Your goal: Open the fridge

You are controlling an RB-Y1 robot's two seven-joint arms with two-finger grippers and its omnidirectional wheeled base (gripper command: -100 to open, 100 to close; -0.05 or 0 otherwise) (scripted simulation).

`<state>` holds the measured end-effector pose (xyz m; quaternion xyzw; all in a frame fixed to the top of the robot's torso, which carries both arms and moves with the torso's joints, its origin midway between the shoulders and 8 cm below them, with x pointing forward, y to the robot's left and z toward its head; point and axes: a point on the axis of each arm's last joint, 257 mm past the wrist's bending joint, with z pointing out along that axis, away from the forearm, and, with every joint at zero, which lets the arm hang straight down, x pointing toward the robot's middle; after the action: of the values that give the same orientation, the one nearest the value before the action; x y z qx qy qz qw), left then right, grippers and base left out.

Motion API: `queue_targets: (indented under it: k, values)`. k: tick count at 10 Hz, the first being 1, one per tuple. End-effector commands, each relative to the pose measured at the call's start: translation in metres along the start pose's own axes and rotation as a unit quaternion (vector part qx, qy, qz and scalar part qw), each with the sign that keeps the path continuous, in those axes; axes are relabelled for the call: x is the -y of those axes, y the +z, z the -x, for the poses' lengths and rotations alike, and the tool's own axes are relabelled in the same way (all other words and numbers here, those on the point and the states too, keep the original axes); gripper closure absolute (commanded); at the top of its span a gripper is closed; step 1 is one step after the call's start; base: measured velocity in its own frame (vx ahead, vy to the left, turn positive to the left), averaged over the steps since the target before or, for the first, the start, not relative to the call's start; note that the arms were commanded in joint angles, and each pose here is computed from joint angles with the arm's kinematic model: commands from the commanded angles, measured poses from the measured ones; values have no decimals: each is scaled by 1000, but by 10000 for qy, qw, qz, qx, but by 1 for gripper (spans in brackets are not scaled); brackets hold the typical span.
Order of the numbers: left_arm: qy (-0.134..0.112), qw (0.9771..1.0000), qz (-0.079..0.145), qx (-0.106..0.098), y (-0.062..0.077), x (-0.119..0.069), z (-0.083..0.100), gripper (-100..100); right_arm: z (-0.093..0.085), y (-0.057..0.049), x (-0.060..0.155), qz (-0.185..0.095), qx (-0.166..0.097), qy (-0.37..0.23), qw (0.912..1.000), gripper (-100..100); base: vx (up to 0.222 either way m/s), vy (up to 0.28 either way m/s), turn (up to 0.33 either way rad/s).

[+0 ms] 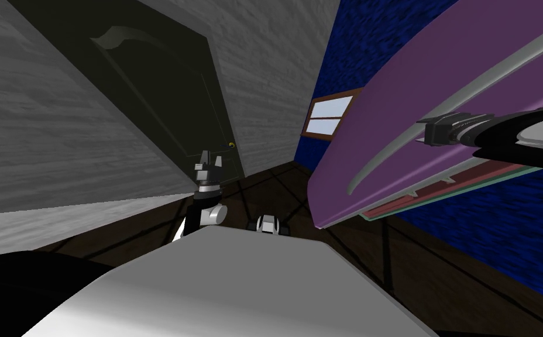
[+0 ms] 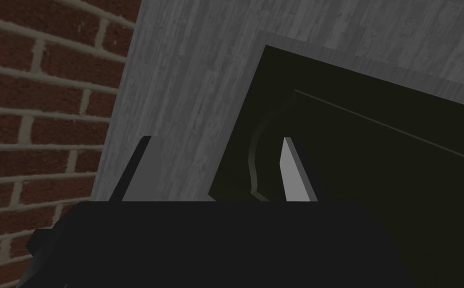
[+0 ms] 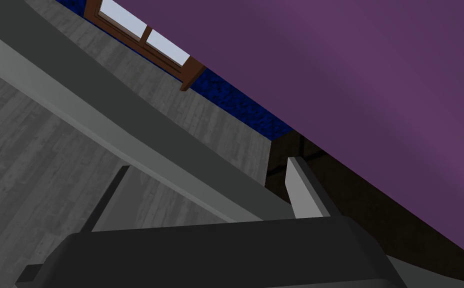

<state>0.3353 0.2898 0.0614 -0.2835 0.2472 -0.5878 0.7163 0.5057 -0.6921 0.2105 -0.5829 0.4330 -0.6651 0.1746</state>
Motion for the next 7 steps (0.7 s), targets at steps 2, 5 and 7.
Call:
queue_targets:
  k: [2,5,7]
  values:
    - [1,10000,0,-1,0,0,0,0,-21,-4,-4,22,-215,108,9997,100,52,93,-1]
    - [1,10000,0,-1,0,0,0,0,-21,-4,-4,22,-215,108,9997,100,67,120,-15]
    - [2,10000,0,-1,0,0,0,0,-21,-4,-4,22,-215,108,9997,100,-10,-18,9]
